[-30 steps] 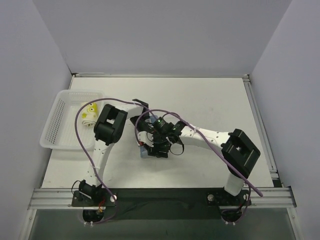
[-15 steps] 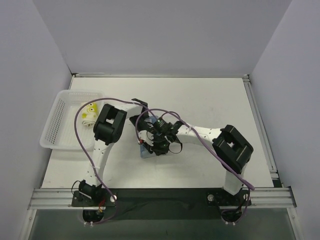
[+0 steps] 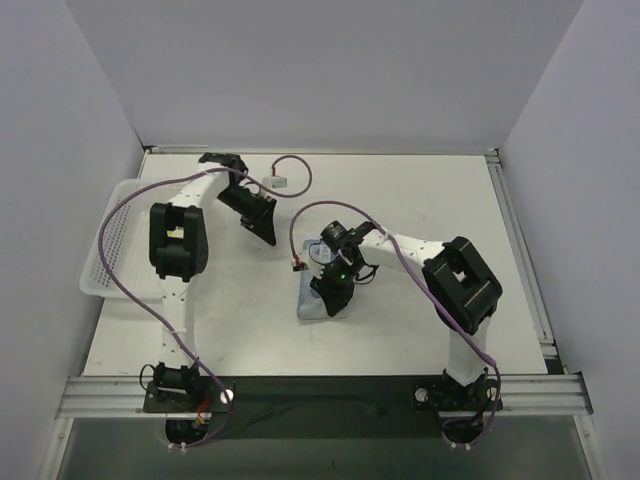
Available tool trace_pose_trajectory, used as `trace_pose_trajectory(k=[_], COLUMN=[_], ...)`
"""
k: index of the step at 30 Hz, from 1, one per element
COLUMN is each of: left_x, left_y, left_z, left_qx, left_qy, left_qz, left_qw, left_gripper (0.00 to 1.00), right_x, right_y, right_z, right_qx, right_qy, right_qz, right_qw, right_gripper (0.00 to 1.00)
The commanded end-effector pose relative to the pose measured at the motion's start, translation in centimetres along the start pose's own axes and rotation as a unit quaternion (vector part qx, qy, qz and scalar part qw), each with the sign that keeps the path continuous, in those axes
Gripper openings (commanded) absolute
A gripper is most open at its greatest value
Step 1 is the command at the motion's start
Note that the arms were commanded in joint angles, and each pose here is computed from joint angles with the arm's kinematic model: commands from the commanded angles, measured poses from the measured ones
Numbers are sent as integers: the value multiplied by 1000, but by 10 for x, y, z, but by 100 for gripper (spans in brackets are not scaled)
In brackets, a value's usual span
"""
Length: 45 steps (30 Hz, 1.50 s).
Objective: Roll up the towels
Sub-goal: Roll the towel
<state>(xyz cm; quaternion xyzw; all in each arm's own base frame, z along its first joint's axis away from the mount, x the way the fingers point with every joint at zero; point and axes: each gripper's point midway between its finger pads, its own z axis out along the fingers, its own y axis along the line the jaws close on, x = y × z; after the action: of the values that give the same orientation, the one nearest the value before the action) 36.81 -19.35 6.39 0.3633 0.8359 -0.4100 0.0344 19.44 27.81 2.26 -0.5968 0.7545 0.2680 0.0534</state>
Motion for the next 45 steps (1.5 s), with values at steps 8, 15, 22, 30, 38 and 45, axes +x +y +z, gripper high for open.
trace_pose_trajectory(k=[8,15,22,30,38,45], left_x=[-46,8,36,25,46,101], left_y=[-34,-104,-134,-132,-99,-115], left_z=[-132,-56,36,88,115,119], left_qx=[-193,-195,-169,-164,-166,-95], left_qy=[-183,-75,-6,-2,53,140], left_qz=[89,303,444,494,487,415], left_qw=[960,930,880,854,856,894], left_gripper=[46,54,66,67,53,11], right_x=[-6,-11,-13,-13,-13,-21], right_y=[-7,-21,-27,-31,-32,-66], right_z=[1,2,2,3,3,-25], right_qx=[-144,-194,-198,-199,-197,-151], right_qy=[-41,-82,-86,-86,-85,-93], right_qz=[171,220,233,244,246,323], right_qw=[974,952,948,945,945,930], right_gripper=[0,0,0,0,0,31])
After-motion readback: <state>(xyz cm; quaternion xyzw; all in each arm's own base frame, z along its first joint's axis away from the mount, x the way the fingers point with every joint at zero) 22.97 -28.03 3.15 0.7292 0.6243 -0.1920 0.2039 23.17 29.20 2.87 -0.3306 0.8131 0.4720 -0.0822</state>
